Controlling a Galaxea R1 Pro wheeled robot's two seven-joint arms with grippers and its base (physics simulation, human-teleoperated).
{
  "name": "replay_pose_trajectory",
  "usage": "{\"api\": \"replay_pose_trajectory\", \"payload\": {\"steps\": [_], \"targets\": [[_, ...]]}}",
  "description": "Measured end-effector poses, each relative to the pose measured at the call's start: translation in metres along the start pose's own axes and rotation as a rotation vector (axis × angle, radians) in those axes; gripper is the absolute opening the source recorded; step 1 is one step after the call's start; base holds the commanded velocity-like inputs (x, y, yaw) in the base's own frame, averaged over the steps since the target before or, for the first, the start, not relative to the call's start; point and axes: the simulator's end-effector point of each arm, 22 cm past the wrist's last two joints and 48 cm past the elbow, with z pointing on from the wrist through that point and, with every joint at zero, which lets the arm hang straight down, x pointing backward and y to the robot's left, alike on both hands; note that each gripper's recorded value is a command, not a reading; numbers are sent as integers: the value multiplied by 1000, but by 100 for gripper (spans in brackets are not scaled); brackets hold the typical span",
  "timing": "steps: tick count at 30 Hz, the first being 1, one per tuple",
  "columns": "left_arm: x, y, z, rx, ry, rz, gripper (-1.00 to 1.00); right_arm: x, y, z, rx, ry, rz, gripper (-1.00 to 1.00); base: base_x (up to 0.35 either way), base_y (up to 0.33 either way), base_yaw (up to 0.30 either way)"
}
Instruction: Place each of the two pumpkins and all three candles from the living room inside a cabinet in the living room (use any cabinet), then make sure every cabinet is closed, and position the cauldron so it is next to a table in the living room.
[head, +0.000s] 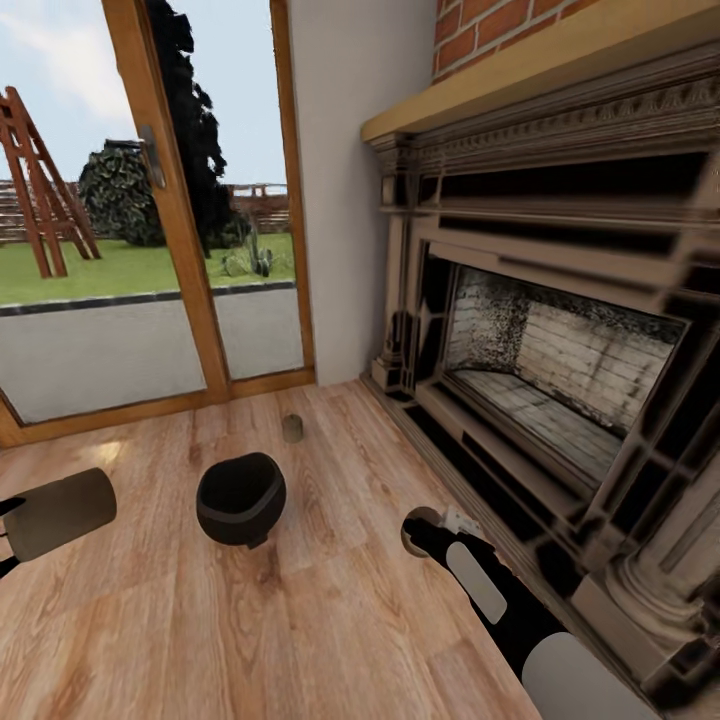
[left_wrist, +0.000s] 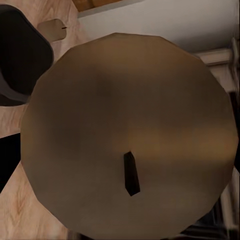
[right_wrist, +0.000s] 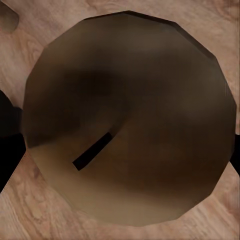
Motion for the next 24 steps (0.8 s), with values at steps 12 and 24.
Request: {"api": "replay_pose_trajectory", "payload": {"steps": [12,24], "targets": [[-2,-16,-10,36,-11,10,-100,-11,13,-15,-22,-13,-14,-100,0,0,-2],[-3,-29,-17,61,-18,18,-100,-29,33,-31,-55,-11,-45,-100,0,0,0]]}}
